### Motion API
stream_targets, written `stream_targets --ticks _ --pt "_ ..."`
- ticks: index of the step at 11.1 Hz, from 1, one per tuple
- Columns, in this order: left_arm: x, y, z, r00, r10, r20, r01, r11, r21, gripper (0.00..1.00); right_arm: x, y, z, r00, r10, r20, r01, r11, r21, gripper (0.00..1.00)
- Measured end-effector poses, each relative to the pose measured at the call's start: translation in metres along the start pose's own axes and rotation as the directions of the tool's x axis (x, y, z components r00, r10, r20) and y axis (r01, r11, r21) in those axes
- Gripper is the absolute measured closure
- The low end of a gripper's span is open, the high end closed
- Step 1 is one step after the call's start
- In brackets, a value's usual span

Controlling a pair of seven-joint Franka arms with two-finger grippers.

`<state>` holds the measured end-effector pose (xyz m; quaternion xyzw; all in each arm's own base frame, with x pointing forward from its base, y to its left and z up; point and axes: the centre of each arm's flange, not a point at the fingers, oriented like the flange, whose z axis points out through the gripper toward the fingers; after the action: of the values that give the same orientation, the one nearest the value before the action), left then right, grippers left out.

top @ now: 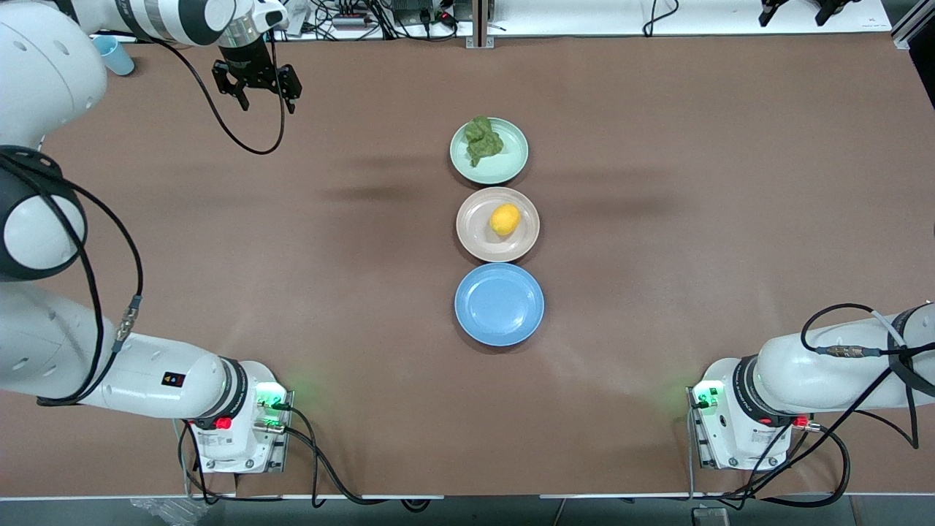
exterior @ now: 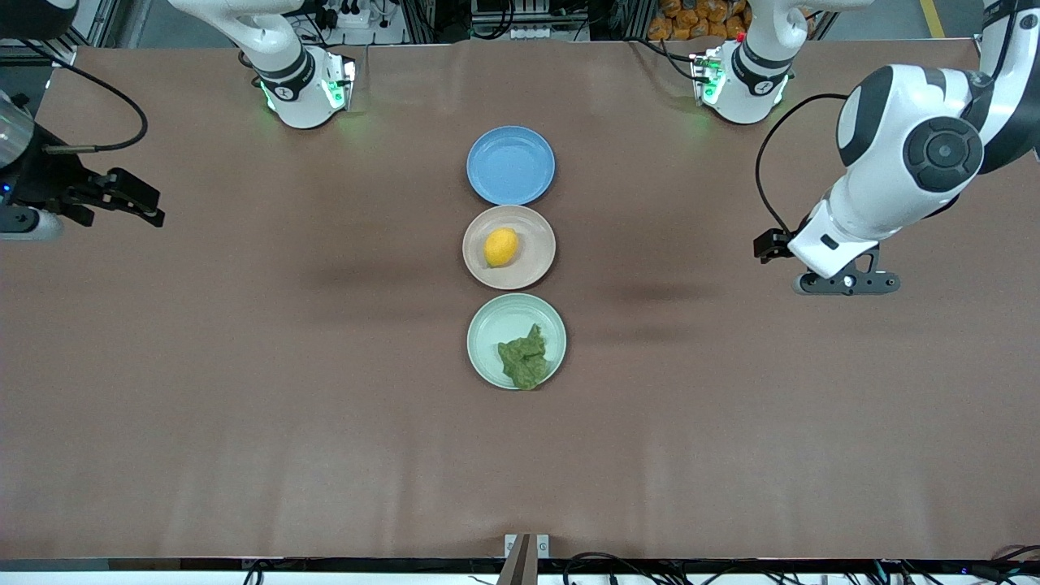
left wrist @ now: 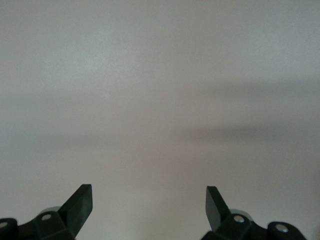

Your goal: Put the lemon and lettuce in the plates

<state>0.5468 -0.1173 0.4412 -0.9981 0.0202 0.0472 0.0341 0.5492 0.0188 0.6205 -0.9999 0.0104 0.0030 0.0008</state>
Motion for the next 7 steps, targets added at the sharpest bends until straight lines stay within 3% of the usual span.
stream_targets --ticks 3,7 --pt "-0.006 -0.006 -0.047 0.996 -0.014 -0.087 0.012 1.0 -0.024 0.0 0.0 0.01 -0.014 0.996 -0.083 -0.024 0.083 0.997 -0.001 0.0" --pt "-0.015 -0.011 -0.118 0.979 -0.025 -0.203 0.016 0.999 -0.047 0.0 -0.009 0.014 -0.033 0.993 -0.113 -0.036 0.113 0.994 -0.002 0.0"
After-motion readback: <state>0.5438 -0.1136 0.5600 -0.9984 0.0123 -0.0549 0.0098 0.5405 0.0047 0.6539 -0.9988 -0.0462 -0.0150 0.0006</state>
